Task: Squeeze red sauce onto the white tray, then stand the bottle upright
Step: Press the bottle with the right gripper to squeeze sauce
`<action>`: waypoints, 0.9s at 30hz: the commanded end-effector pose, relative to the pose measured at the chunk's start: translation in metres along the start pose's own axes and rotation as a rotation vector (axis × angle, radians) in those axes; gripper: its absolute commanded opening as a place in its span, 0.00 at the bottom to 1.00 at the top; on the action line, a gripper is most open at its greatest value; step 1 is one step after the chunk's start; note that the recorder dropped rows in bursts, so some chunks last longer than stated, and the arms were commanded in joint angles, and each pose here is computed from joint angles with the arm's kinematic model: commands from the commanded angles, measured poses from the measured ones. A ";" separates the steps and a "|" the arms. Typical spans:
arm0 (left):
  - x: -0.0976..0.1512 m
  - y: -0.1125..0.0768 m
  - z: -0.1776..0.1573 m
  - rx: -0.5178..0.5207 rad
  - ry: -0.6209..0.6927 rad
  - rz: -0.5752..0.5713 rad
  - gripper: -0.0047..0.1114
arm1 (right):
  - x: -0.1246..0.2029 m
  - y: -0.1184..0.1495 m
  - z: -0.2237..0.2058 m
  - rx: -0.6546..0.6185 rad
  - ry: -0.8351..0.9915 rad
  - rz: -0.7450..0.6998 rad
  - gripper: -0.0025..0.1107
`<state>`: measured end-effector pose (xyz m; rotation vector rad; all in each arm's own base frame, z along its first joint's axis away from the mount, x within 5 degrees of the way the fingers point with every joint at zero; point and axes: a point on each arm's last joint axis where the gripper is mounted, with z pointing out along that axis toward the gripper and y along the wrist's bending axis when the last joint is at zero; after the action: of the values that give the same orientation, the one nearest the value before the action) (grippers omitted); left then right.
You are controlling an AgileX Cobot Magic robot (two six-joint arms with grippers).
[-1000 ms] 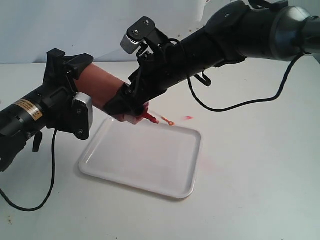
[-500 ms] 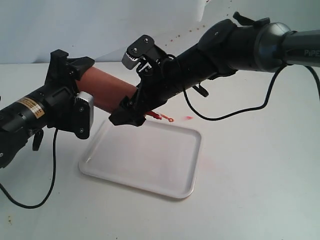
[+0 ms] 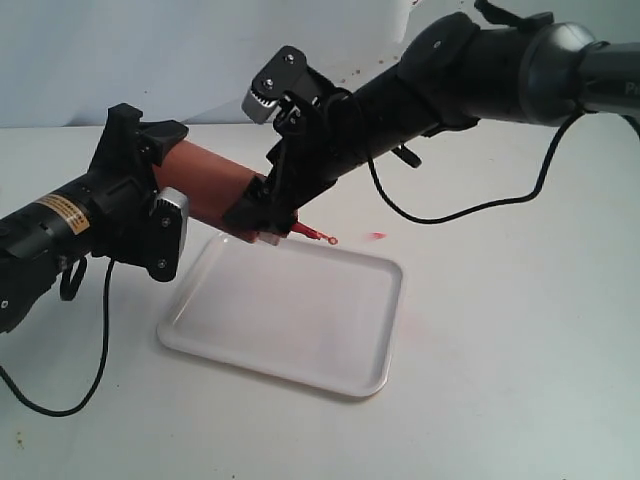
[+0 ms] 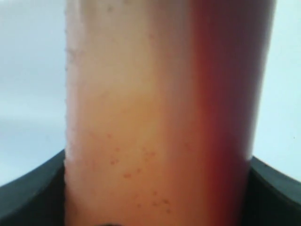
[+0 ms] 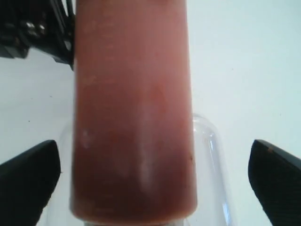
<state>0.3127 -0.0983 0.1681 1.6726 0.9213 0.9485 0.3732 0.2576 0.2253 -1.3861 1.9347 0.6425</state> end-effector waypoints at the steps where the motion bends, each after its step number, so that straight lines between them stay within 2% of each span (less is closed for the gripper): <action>1: 0.001 0.012 0.000 -0.071 0.018 -0.023 0.04 | -0.019 0.002 -0.010 -0.020 -0.068 0.011 0.91; 18: 0.001 0.012 0.000 -0.073 0.015 -0.017 0.04 | -0.009 0.001 0.000 -0.018 -0.002 0.010 0.91; 23: 0.002 0.020 -0.001 -0.164 0.024 -0.008 0.04 | -0.016 -0.001 -0.007 0.032 -0.030 -0.002 0.91; 27: 0.002 0.023 -0.001 -0.190 0.038 0.067 0.04 | -0.031 0.004 -0.027 0.057 -0.064 -0.035 0.91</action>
<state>0.3138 -0.0994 0.1755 1.6353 0.8304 1.0238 0.3727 0.2602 0.2492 -1.3550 1.8993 0.6216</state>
